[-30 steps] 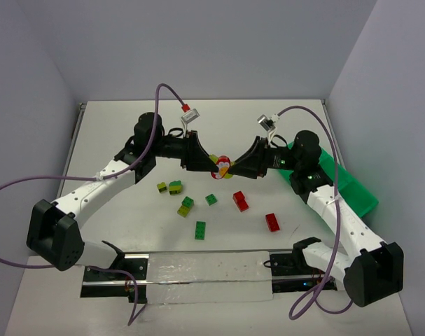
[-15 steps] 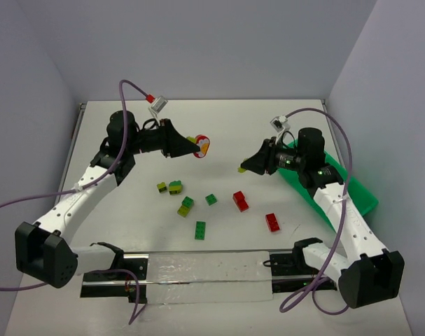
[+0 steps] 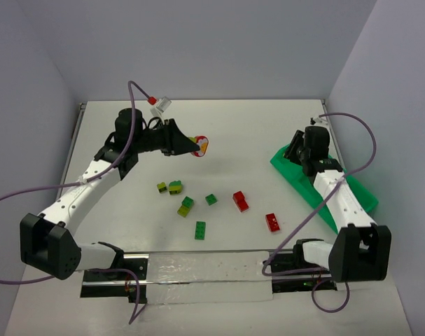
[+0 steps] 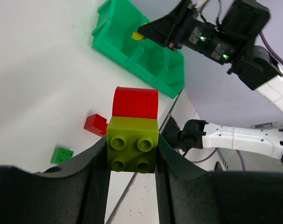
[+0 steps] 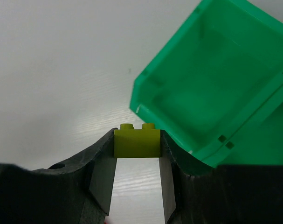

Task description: Sort the legos into containers by color

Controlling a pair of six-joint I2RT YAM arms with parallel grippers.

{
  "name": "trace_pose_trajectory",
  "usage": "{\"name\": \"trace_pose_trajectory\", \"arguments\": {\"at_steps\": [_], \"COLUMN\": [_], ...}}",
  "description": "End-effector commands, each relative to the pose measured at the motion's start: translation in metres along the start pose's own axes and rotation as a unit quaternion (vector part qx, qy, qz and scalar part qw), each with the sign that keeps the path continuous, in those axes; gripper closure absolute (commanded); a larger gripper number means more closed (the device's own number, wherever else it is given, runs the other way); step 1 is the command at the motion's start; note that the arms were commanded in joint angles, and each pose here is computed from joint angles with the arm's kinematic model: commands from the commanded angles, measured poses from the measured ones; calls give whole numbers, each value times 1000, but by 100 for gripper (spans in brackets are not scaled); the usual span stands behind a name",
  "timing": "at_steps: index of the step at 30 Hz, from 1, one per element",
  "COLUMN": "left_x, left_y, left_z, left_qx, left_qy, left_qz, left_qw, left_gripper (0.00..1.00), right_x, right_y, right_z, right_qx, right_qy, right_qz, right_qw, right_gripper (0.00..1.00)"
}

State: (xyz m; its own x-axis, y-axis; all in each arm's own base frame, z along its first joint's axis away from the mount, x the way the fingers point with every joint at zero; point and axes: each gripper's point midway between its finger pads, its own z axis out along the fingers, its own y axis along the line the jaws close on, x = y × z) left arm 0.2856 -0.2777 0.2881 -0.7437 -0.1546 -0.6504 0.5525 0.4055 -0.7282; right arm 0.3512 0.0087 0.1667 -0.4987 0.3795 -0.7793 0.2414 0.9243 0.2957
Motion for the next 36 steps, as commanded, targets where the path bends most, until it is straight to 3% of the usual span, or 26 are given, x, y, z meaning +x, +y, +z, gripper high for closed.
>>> {"name": "trace_pose_trajectory", "arguments": {"at_steps": [1,7,10,12,20,24,26,29,30,33,36], "left_x": [-18,-22,-24,-26,-31,-30,-29,-25,-23,-19,-13], "left_y": [-9,-6,-3,-2,0,-3,-7,-17,-20,-27,-39], "left_z": [2,7,10,13,18,17,15,13,12,11,7], "left_qx": [2,-5,-6,-6,-8,-1,8,37,48,72,111], "left_qy": [-9,0,2,4,9,15,19,27,32,38,49], "left_qz": [29,33,33,31,34,43,48,57,58,60,66], "left_qw": [1000,999,999,1000,999,999,999,997,997,995,990], "left_gripper": [100,100,100,100,100,100,100,100,100,100,100], "right_x": [-30,-37,-36,-39,-73,-77,-67,-47,-30,-10,2], "right_y": [-31,-48,-48,-45,-20,38,73,129,155,191,216], "right_z": [28,52,60,63,27,-12,-34,-78,-100,-138,-156], "right_qx": [80,119,116,110,61,-103,-204,-369,-435,-523,-571], "right_qy": [-50,-47,-39,-36,-71,-88,-82,-81,-58,-39,-13], "right_qz": [9,5,2,-2,-10,-22,-23,-27,-39,-69,-82], "right_qw": [996,992,992,993,996,991,975,925,898,849,816], "right_gripper": [91,75,47,36,35,37,37,37,37,36,35]}}
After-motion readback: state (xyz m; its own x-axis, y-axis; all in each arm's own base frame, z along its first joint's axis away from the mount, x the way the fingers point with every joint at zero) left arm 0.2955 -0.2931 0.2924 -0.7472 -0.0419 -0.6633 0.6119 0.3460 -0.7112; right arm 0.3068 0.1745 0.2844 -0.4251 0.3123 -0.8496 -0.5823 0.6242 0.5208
